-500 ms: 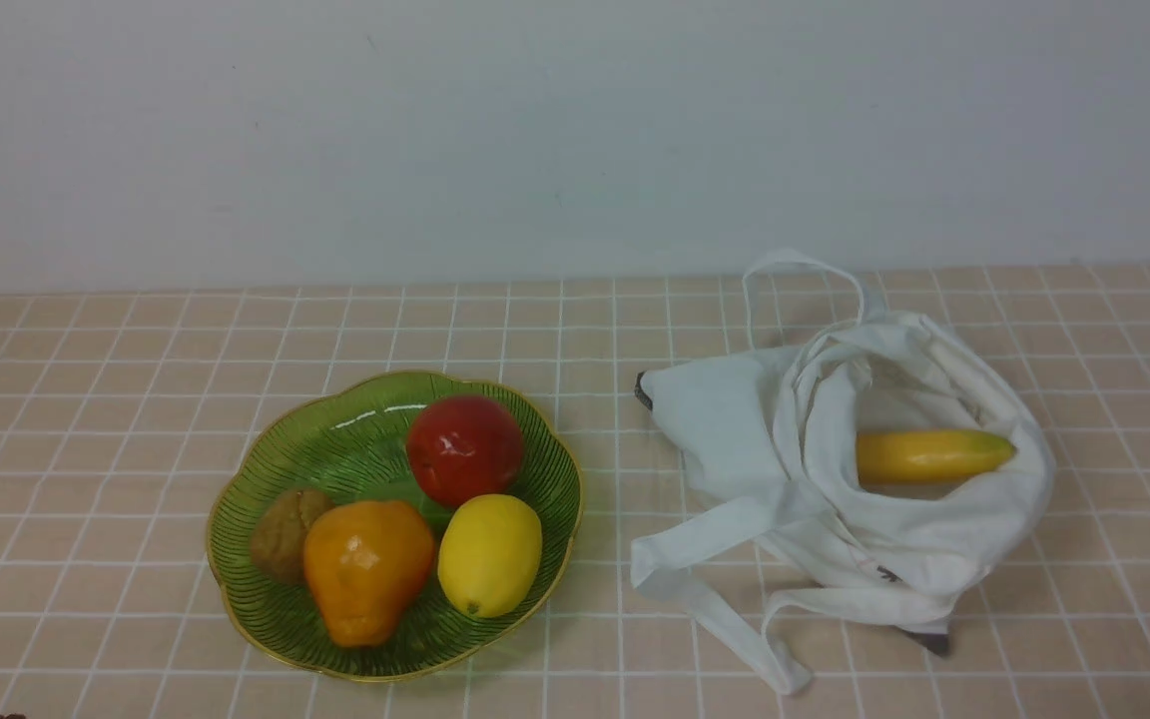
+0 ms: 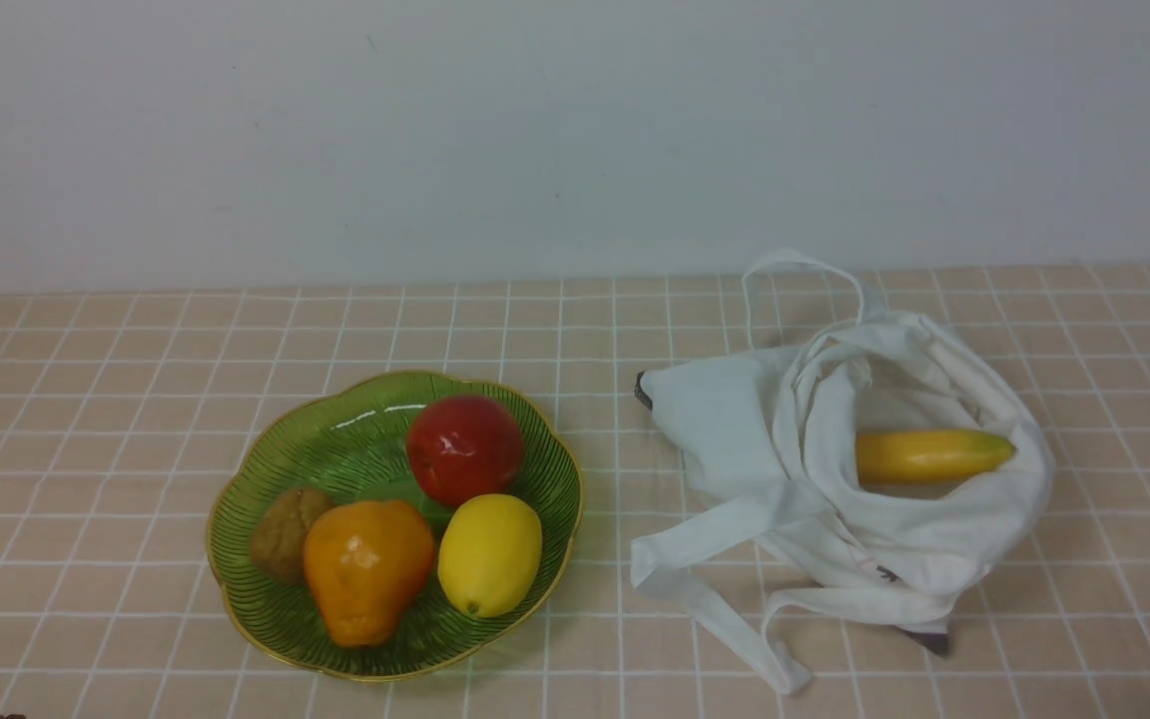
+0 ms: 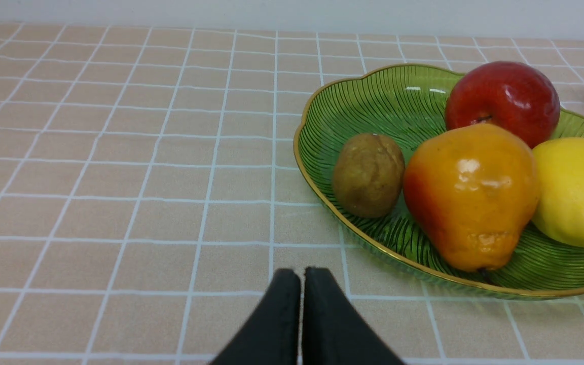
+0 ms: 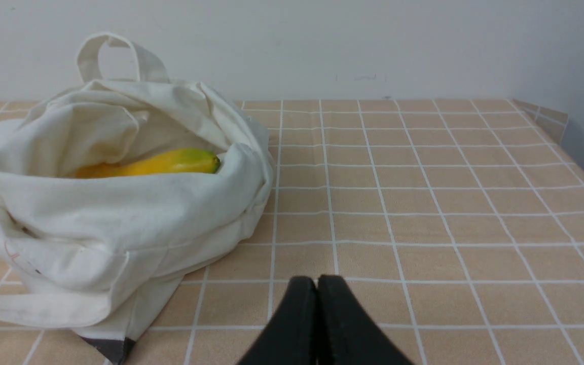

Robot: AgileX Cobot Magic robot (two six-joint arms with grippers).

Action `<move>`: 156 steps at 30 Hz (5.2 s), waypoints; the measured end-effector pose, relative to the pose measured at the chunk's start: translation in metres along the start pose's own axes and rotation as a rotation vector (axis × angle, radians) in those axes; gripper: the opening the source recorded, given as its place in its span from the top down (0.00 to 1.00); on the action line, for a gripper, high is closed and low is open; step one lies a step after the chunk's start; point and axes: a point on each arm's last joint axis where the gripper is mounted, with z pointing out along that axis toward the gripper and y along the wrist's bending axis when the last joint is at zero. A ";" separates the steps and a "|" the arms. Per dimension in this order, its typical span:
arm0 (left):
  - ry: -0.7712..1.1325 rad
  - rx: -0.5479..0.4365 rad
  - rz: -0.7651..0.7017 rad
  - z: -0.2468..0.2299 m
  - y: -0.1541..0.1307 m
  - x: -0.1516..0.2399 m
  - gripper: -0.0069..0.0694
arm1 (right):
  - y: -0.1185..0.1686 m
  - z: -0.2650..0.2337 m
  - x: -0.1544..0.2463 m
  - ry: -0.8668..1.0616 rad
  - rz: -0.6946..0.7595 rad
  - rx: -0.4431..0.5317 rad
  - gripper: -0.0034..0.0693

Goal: Take the fruit out of the bag on the brown coffee tablecloth and place them on the plate.
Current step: 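Reach into the bag and grasp the banana with the right gripper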

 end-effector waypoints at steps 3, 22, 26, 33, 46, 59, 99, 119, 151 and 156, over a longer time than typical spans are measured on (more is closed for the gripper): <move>0.000 0.000 0.000 0.000 0.000 0.000 0.92 | 0.000 0.000 0.000 0.000 0.000 0.000 0.97; 0.000 0.000 0.000 0.000 0.000 0.000 0.92 | 0.000 0.000 0.000 0.000 0.001 0.000 0.97; 0.000 0.000 0.000 0.000 0.000 0.000 0.92 | 0.000 0.000 0.000 0.000 0.001 0.000 0.97; 0.000 0.000 0.000 0.000 0.000 0.000 0.92 | 0.000 0.000 0.000 0.000 0.000 0.000 0.97; 0.000 0.000 0.000 0.000 0.000 0.000 0.92 | 0.001 -0.005 -0.029 -0.343 0.416 -0.085 0.97; 0.000 0.000 0.000 0.000 0.000 0.000 0.92 | -0.009 -0.013 -0.046 -0.570 0.670 -0.090 0.97; 0.000 0.000 0.000 0.000 0.000 0.000 0.92 | 0.070 0.243 -0.070 0.943 0.382 -0.316 0.37; 0.000 0.000 0.000 0.000 0.000 0.000 0.92 | 0.059 0.278 -0.058 0.744 0.575 -0.077 0.16; 0.000 0.000 0.000 0.000 0.000 0.000 0.92 | 0.060 0.296 -0.023 0.782 0.689 0.014 0.61; 0.000 0.000 0.000 0.000 0.000 0.000 0.92 | 0.060 0.286 -0.052 0.718 0.628 -0.060 0.60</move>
